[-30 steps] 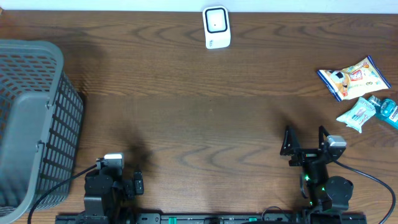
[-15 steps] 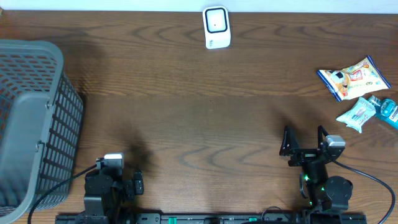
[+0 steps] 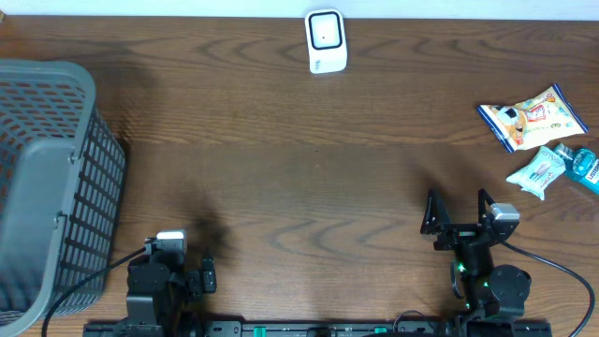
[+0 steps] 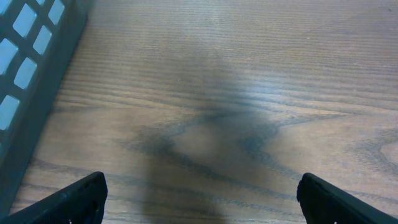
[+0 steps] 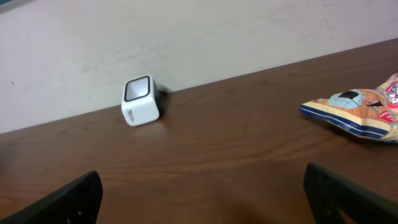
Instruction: Scan the item barcode
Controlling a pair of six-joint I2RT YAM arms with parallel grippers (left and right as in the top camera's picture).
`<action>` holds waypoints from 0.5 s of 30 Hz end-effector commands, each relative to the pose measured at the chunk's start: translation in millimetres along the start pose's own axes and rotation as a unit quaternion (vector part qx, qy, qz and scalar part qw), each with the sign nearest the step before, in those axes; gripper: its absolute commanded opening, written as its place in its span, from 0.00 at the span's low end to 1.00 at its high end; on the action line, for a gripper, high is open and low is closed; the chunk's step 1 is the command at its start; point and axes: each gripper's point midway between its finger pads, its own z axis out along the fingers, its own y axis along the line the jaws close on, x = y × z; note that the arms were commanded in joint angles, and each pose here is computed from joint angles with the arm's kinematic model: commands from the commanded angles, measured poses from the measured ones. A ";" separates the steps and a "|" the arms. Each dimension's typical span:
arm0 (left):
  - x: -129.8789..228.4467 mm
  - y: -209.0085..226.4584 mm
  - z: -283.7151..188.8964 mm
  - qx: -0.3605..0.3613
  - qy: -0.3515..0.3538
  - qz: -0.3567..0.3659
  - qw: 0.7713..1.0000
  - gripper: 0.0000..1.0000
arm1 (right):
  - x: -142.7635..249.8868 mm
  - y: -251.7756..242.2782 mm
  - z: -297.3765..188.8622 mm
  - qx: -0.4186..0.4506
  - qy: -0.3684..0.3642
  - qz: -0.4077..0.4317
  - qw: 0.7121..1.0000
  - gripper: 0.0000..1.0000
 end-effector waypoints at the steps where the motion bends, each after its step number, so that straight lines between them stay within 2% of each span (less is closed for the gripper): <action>1: 10.3 -0.7 0.4 0.003 0.018 -0.002 1.000 0.97 | 2.4 -0.5 0.3 0.001 0.004 -0.008 1.000 0.99; 7: 6.3 -6.9 0.4 0.021 0.010 -0.003 1.000 0.98 | 2.4 -0.5 0.3 0.001 0.004 -0.008 1.000 0.99; 10: -22.4 -19.3 -1.7 0.056 -0.047 -0.005 0.997 0.98 | 2.4 -0.5 0.3 0.001 0.004 -0.008 1.000 0.99; 15: -55.9 -21.5 -4.9 0.062 -0.118 -0.005 0.991 0.98 | 2.4 -0.5 0.3 0.001 0.004 -0.008 1.000 0.99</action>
